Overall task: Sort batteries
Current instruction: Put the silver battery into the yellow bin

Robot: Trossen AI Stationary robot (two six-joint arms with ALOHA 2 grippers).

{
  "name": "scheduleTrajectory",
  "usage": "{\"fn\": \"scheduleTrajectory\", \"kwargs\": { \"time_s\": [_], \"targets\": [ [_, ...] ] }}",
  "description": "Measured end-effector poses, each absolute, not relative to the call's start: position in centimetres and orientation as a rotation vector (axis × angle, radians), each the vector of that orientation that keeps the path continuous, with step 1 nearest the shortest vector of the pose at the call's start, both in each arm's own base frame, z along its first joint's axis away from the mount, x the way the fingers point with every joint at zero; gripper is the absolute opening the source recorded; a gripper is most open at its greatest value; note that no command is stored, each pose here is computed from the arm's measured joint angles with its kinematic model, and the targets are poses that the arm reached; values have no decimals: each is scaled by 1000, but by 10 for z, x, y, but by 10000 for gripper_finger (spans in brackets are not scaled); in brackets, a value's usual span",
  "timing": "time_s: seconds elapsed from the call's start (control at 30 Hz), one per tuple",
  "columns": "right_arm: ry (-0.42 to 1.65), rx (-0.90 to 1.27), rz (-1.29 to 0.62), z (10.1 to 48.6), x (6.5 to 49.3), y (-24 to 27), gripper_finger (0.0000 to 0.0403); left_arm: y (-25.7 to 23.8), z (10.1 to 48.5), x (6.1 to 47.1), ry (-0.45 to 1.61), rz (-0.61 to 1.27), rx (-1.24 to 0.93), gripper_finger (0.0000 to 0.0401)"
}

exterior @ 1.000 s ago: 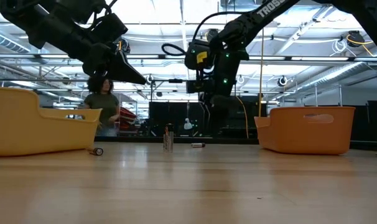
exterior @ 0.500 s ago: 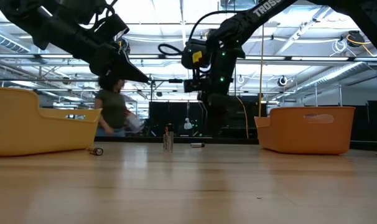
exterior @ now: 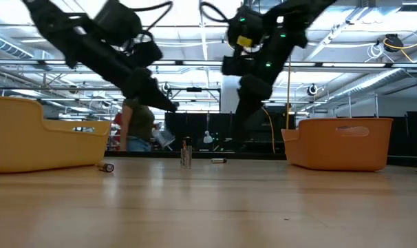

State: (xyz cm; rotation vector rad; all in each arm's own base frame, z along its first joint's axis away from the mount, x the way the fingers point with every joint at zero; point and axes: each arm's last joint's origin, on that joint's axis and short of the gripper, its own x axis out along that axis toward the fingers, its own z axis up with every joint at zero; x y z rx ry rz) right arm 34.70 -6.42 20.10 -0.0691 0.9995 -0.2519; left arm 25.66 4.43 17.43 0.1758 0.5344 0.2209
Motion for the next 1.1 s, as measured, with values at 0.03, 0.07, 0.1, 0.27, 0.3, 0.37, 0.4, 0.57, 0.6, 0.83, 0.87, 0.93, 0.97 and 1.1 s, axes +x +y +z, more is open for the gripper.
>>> {"fn": "scheduleTrajectory", "kwargs": {
  "time_s": [0.03,0.07,0.1,0.27,0.3,0.37,0.4,0.57,0.6,0.83,0.87,0.93,0.97,1.1],
  "targets": [
    [969,-67,-288,201,340,-61,123,46,175,262,535,208,173,64],
    [935,-61,-320,201,334,-57,122,47,175,268,540,197,171,72],
    [897,-51,-343,202,327,-52,122,49,176,274,538,190,167,83],
    [719,-20,-422,200,300,-25,122,64,176,301,582,199,142,138],
    [685,-17,-432,198,296,-19,122,67,174,307,593,202,139,145],
    [619,-11,-445,195,291,-7,122,73,173,318,626,208,131,153],
    [592,-8,-448,193,289,-2,122,76,172,325,644,210,128,154],
    [525,-22,-479,184,284,18,122,85,164,355,730,206,116,155],
    [516,-22,-487,184,284,20,122,87,161,358,749,206,114,155],
    [454,-10,-489,180,279,36,122,103,149,374,837,212,38,155],
    [451,-11,-493,180,279,38,122,105,148,375,848,220,26,155],
    [446,-17,-496,180,278,42,122,107,145,376,855,234,25,155],
    [441,-19,-496,181,277,44,122,108,144,377,858,244,29,155],
    [428,-10,-507,181,276,50,122,109,141,382,859,257,36,155]
  ]
}}
